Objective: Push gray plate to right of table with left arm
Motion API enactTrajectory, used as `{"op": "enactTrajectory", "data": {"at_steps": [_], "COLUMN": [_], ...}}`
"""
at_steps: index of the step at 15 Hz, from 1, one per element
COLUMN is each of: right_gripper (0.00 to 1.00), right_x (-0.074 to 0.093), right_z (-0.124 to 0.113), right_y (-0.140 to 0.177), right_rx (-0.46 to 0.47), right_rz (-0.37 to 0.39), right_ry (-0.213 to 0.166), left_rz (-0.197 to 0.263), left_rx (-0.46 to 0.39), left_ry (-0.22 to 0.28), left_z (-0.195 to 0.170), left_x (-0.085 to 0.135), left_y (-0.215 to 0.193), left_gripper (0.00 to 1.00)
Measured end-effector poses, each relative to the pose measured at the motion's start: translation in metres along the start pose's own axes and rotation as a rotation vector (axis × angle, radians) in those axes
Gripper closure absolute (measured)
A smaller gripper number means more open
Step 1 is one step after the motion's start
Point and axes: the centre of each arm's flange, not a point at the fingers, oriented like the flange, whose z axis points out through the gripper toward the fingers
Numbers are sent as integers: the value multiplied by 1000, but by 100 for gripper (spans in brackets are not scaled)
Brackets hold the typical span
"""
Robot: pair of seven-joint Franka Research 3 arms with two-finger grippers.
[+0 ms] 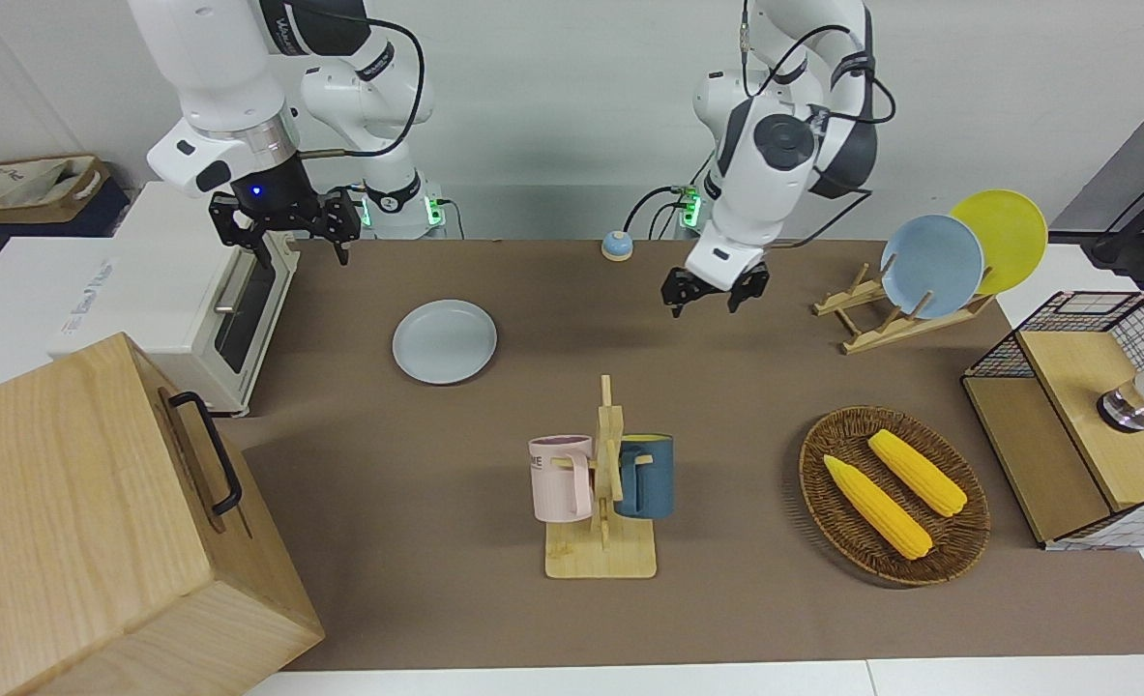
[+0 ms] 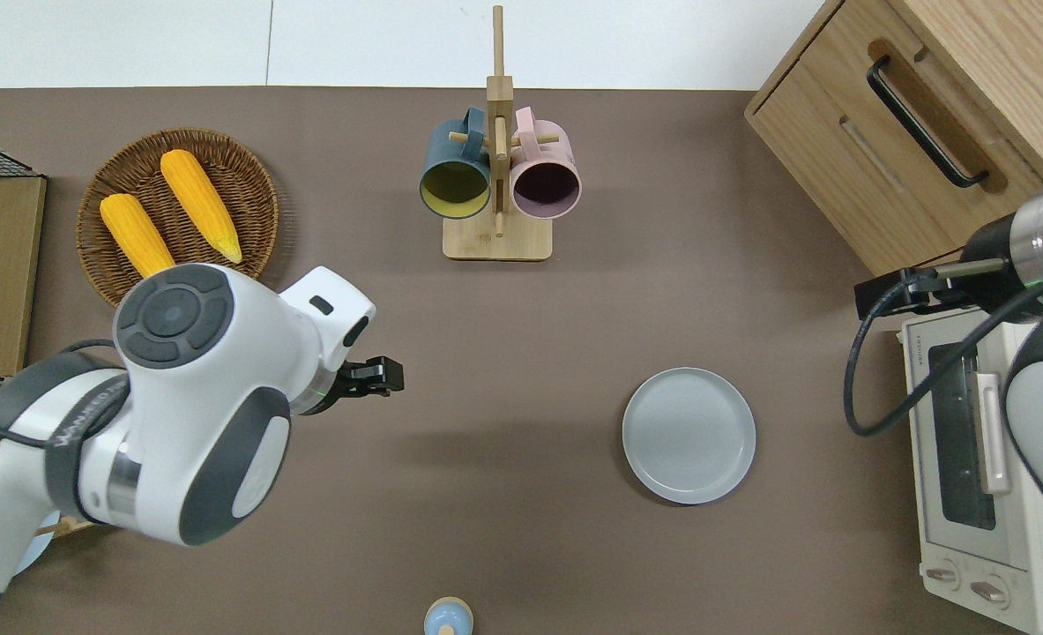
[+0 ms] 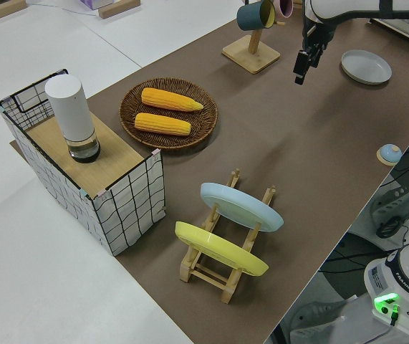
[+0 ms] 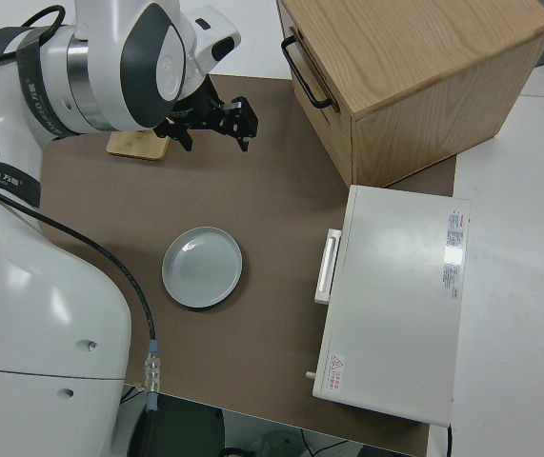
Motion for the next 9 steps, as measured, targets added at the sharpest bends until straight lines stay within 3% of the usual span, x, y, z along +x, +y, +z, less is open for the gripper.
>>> {"op": "enactTrajectory", "data": {"at_steps": [4, 9], "right_gripper": [1, 1], "right_x": [0, 0], "right_z": [0, 0], "right_y": [0, 0], "right_rx": [0, 0], "right_rz": [0, 0], "right_ry": [0, 0], "left_rz": [51, 113], "left_rx": [5, 9], "left_ry": [-6, 35], "left_z": [-37, -95], "left_x": [2, -12], "left_y": [-77, -147], "left_gripper": [0, 0]}}
